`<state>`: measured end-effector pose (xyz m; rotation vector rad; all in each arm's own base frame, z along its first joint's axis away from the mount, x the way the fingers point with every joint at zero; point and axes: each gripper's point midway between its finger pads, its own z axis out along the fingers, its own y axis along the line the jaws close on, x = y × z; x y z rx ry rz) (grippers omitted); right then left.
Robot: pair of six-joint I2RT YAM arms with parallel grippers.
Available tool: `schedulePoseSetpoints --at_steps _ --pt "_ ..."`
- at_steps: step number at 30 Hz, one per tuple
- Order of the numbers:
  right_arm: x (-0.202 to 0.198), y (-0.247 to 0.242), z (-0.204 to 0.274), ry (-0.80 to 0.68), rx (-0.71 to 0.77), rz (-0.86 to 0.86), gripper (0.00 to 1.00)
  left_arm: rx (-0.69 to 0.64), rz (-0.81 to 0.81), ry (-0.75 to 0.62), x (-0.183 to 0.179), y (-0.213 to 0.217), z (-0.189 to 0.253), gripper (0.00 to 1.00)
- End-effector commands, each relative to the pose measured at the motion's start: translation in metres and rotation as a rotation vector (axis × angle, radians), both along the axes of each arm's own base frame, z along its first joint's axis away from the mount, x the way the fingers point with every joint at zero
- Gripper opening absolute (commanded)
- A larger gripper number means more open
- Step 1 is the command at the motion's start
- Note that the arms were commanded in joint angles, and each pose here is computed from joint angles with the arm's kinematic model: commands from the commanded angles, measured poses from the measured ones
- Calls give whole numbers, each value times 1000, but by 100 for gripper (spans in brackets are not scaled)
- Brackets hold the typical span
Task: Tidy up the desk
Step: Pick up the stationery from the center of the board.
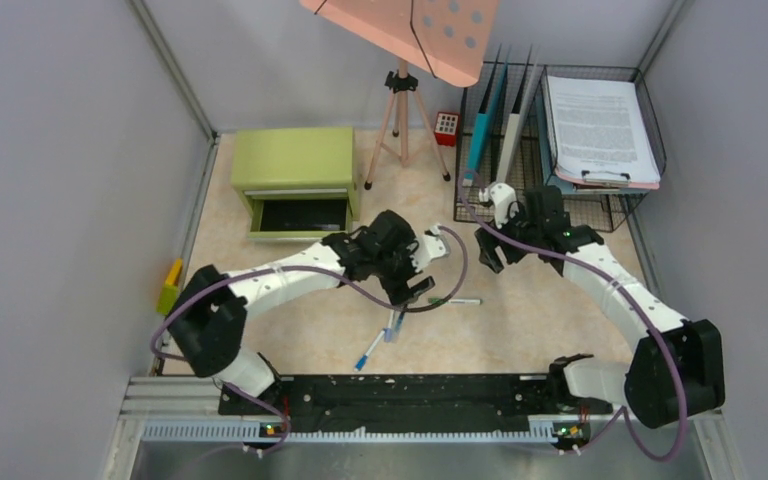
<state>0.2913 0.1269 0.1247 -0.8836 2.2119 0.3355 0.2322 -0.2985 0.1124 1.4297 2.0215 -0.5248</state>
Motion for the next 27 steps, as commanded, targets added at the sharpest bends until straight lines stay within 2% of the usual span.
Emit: schedulePoseSetpoints --at_steps 1,11,22,27 --pt "20 -5 11 -72 41 -58 73 6 -82 -80 4 -38 -13 88" --pt "26 -19 -9 -3 -1 -112 70 113 -265 -112 -6 -93 -47 80" --pt "27 -27 -16 18 -18 -127 69 215 -308 -67 -6 -97 -86 66" --pt "27 -28 -15 18 -16 -129 69 251 -304 -46 -8 -93 -100 49"
